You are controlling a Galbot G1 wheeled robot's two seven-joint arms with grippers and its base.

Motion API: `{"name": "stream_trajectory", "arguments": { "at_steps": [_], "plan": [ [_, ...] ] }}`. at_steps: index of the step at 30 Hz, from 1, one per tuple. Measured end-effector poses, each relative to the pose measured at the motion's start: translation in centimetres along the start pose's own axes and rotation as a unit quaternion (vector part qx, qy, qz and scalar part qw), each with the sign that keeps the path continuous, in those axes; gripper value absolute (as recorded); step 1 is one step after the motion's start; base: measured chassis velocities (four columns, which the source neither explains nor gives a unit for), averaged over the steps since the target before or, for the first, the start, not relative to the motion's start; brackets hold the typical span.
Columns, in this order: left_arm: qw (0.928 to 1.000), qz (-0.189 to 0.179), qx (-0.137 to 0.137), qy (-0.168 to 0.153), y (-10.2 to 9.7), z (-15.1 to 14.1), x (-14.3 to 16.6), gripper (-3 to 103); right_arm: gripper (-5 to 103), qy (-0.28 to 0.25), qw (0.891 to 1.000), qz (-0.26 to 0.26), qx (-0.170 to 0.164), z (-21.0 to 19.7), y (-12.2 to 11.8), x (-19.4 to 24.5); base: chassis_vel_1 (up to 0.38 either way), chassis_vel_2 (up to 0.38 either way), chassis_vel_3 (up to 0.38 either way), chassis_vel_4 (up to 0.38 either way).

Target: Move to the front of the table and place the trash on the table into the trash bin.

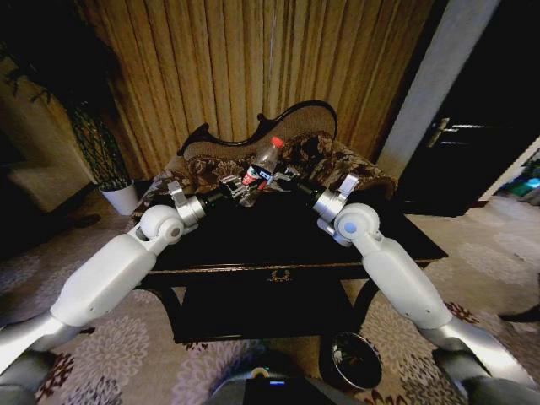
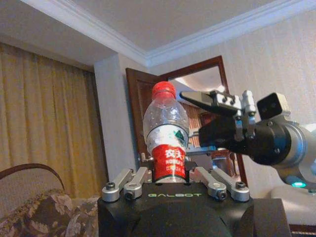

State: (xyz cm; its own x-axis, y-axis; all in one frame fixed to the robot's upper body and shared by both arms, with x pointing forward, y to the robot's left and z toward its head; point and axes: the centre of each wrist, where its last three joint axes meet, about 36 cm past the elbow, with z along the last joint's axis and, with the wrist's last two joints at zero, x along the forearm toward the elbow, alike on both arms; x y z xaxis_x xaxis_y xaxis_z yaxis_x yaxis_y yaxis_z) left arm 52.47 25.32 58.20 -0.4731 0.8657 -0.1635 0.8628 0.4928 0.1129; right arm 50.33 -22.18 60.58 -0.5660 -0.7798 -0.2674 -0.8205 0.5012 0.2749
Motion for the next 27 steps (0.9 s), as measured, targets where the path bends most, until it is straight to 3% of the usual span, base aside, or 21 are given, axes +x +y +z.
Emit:
{"name": "stream_trajectory", "arguments": {
  "at_steps": [6,19,23,25,27],
  "plan": [
    [1.0000,0.002,0.000,0.001,0.0,0.1,-0.2,27,102,0.002,1.000,0.007,0.003,0.1,-0.1,0.3,0.000,0.000,0.000,0.000],
    [1.0000,-0.001,0.003,0.001,-0.2,0.0,0.1,27,57,0.011,1.000,0.022,0.012,0.2,-0.2,0.6,0.000,0.000,0.000,0.000],
    [1.0000,-0.001,0.005,0.001,-0.4,0.1,0.2,27,53,0.011,1.000,0.022,0.012,0.1,-0.2,0.8,0.000,0.000,0.000,0.000],
    [1.0000,0.000,0.006,0.001,-0.5,0.1,0.2,27,43,0.011,1.000,0.024,0.012,0.2,-0.2,1.1,0.000,0.000,0.000,0.000],
    [1.0000,0.001,0.006,0.001,-0.5,0.1,0.2,27,41,0.011,1.000,0.025,0.012,0.2,-0.2,1.2,0.000,0.000,0.000,0.000]
  ]
}}
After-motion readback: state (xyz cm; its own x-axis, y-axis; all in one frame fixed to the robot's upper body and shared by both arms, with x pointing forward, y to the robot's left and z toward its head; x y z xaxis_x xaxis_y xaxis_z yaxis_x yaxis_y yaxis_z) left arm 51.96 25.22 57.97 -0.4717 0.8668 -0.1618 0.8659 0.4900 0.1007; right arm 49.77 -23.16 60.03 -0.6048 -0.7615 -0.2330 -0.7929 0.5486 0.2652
